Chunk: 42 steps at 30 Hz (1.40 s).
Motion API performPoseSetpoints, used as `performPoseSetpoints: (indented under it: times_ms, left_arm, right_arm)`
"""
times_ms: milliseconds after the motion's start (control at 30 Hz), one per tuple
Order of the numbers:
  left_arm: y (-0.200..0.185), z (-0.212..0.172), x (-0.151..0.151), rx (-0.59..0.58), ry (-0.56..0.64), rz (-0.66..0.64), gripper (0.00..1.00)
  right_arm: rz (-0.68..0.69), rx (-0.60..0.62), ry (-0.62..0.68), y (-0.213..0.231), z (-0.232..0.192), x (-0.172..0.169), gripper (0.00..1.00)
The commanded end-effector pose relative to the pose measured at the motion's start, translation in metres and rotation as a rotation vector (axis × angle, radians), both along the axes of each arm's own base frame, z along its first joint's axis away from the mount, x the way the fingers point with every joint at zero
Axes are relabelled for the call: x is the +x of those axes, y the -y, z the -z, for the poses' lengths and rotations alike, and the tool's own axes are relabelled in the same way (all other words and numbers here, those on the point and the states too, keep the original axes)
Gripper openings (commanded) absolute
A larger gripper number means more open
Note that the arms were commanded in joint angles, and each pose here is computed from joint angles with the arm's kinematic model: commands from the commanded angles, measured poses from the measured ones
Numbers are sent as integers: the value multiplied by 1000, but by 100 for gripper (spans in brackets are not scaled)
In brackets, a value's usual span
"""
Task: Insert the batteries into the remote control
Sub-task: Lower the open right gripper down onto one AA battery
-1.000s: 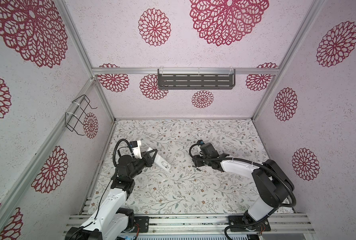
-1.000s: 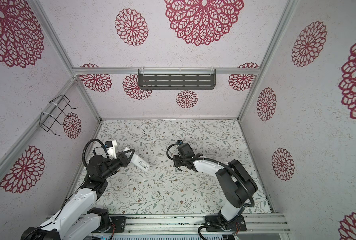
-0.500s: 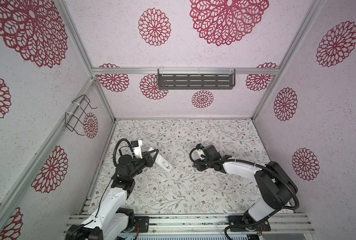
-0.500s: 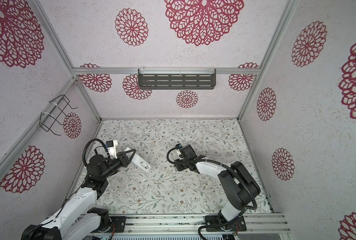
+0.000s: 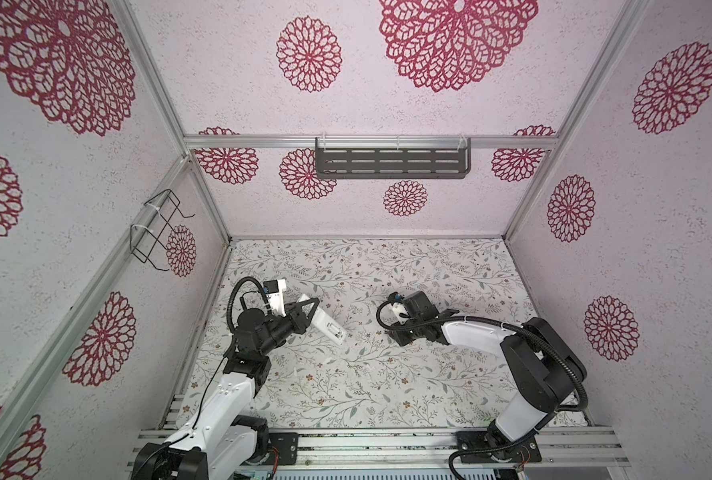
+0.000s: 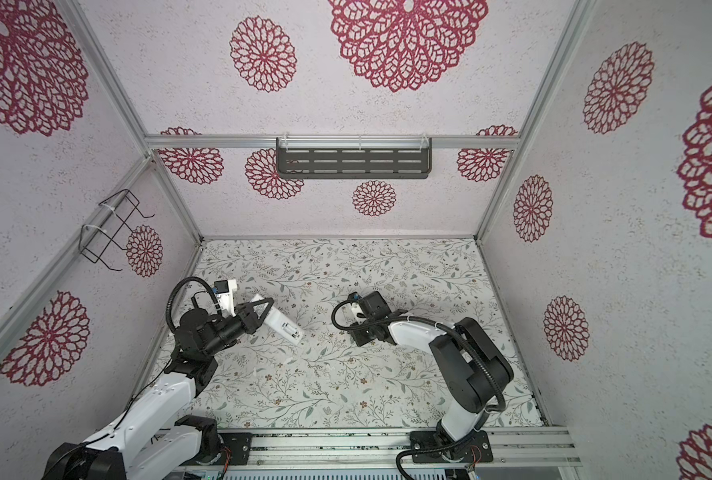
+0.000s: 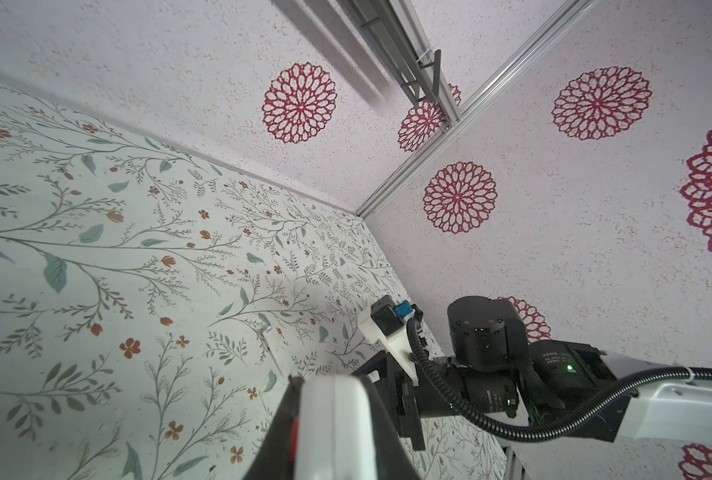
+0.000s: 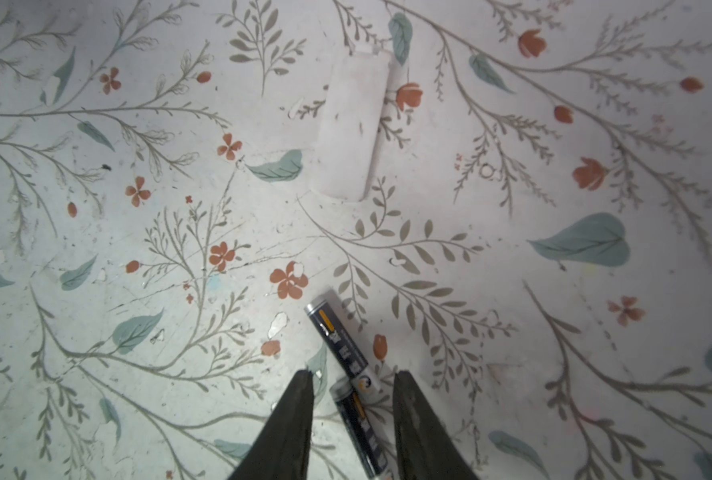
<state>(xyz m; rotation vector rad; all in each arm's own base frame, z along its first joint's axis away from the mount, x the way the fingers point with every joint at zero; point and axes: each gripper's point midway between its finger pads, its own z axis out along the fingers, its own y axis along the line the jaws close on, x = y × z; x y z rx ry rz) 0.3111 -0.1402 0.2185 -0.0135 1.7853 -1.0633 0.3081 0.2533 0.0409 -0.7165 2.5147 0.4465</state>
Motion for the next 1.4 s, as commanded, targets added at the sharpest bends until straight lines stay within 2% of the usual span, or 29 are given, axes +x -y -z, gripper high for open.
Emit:
performPoseSetpoints:
  times_ms: [0, 833, 1367]
  left_arm:
    - [5, -16, -1, -21, 57, 32, 0]
    - [5, -15, 1, -23, 57, 30, 0]
    - [4, -14, 1, -20, 59, 22, 0]
  right_arm:
    - [-22, 11, 19, -6, -7, 8, 35]
    - [-60, -12, -22, -8, 10, 5, 29]
    - [-106, -135, -25, -3, 21, 2, 25]
